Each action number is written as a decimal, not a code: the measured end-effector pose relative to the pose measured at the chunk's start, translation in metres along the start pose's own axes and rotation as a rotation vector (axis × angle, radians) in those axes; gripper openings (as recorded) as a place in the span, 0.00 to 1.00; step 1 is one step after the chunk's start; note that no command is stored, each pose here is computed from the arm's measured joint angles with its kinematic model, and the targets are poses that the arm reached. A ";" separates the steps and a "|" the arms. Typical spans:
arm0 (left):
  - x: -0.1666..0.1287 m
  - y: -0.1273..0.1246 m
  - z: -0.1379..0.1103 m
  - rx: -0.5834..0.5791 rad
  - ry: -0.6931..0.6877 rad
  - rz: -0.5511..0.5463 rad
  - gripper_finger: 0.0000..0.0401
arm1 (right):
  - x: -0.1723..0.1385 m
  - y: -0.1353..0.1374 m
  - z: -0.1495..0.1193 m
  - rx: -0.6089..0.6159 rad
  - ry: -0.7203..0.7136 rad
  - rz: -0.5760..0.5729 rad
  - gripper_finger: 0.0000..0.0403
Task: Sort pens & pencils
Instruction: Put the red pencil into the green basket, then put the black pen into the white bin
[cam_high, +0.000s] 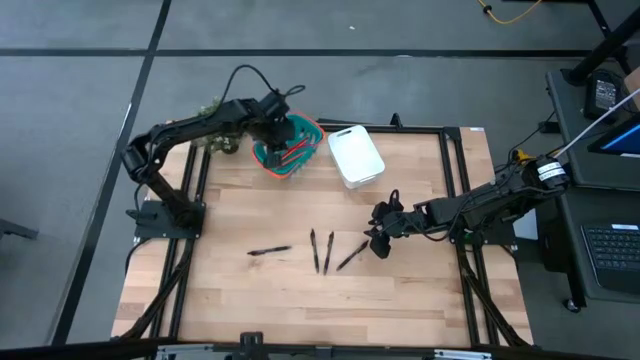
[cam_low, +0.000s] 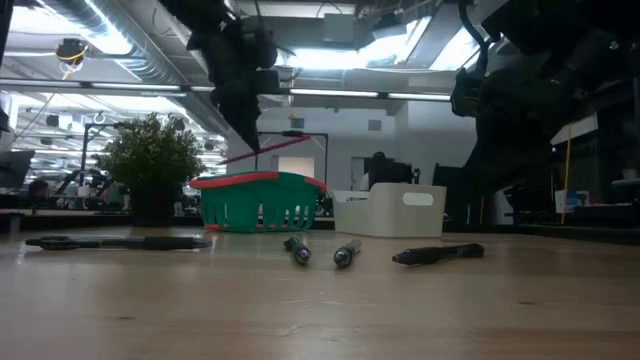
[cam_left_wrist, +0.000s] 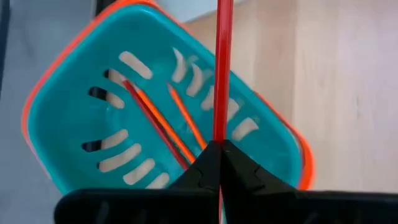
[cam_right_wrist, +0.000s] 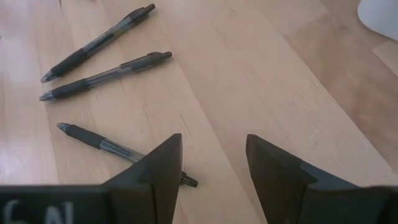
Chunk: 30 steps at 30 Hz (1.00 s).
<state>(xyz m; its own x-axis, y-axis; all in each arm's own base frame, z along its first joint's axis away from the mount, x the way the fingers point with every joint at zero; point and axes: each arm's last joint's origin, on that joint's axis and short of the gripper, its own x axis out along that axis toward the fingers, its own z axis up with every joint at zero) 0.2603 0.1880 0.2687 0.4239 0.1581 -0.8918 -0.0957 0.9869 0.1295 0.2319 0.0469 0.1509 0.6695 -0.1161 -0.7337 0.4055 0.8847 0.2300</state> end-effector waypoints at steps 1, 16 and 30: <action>0.002 0.004 -0.003 -0.012 -0.008 0.008 0.00 | 0.000 0.000 0.000 0.000 0.000 0.000 0.45; 0.009 0.019 -0.018 -0.049 -0.026 0.024 0.00 | 0.000 -0.001 0.001 -0.002 -0.016 -0.018 0.45; 0.002 -0.047 0.001 0.090 0.037 -0.143 0.00 | 0.000 -0.003 0.004 -0.135 -0.065 -0.076 0.45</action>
<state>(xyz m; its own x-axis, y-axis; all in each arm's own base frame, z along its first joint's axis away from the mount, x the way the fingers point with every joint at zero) 0.2668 0.1418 0.2614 0.3935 0.0161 -0.9192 0.0450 0.9983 0.0367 0.2333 0.0429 0.1525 0.6810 -0.2099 -0.7016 0.3722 0.9243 0.0848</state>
